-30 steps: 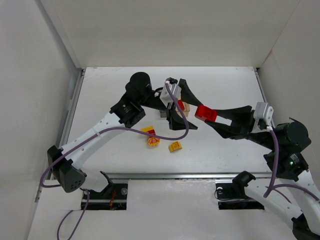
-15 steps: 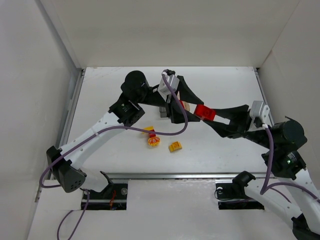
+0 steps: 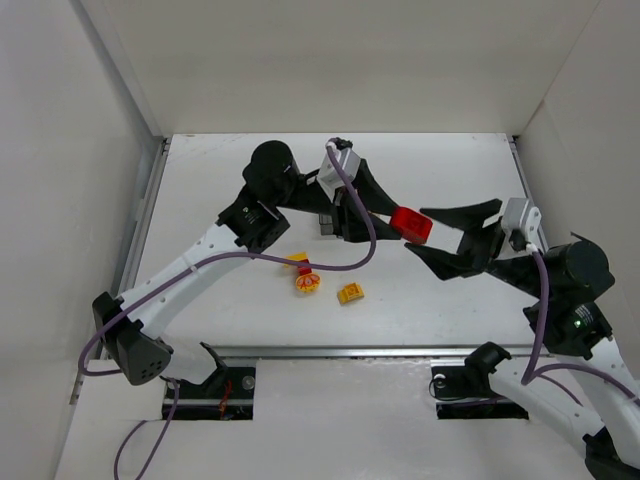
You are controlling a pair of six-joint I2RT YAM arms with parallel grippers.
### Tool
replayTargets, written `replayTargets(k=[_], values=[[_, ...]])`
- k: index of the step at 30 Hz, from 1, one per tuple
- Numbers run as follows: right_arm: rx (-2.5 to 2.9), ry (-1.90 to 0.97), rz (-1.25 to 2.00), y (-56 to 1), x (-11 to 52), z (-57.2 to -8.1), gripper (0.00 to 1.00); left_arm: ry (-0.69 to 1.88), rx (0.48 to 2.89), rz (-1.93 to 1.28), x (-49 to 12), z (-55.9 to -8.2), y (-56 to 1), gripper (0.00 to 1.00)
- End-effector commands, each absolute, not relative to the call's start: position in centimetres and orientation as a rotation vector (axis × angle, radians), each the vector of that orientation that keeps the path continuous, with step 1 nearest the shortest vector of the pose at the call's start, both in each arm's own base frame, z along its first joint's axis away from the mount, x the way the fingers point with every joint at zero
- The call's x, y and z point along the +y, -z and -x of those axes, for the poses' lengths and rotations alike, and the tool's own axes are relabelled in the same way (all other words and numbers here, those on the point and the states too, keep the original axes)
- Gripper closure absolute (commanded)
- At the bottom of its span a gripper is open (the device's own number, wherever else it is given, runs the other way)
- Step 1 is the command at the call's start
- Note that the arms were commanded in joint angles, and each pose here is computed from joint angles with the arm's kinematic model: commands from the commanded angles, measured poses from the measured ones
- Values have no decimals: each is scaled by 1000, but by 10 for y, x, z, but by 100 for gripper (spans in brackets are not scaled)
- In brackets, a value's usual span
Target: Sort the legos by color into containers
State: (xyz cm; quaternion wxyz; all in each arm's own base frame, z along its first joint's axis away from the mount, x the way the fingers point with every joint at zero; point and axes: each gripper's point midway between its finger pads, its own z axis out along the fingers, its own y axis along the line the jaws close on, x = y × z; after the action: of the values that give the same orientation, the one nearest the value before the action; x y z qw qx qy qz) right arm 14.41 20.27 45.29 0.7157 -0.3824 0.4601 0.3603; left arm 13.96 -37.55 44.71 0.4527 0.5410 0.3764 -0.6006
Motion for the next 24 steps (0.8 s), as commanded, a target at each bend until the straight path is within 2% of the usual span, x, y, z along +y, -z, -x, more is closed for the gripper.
replayTargets(k=[1, 2, 6, 13, 18, 21, 24], values=[[999, -796, 768, -468, 197, -147, 27, 1457, 939, -1308, -367, -135, -469, 100], [1016, -812, 744, -468, 196, -148, 8, 1449, 982, -1296, -368, -139, -463, 100], [1096, -815, 698, -460, 200, -164, 6, 1349, 1185, -1183, -373, -168, -442, 100], [1195, -845, 745, -446, 218, -183, 21, 1319, 1189, -1189, -372, -171, -440, 100], [1219, -838, 737, -442, 219, -188, 24, 1309, 1172, -1192, -370, -170, -444, 100], [1209, -815, 725, -443, 214, -187, 35, 1294, 1165, -1204, -368, -169, -441, 100], [1173, -805, 724, -451, 208, -178, 38, 1279, 1160, -1216, -368, -169, -439, 100]])
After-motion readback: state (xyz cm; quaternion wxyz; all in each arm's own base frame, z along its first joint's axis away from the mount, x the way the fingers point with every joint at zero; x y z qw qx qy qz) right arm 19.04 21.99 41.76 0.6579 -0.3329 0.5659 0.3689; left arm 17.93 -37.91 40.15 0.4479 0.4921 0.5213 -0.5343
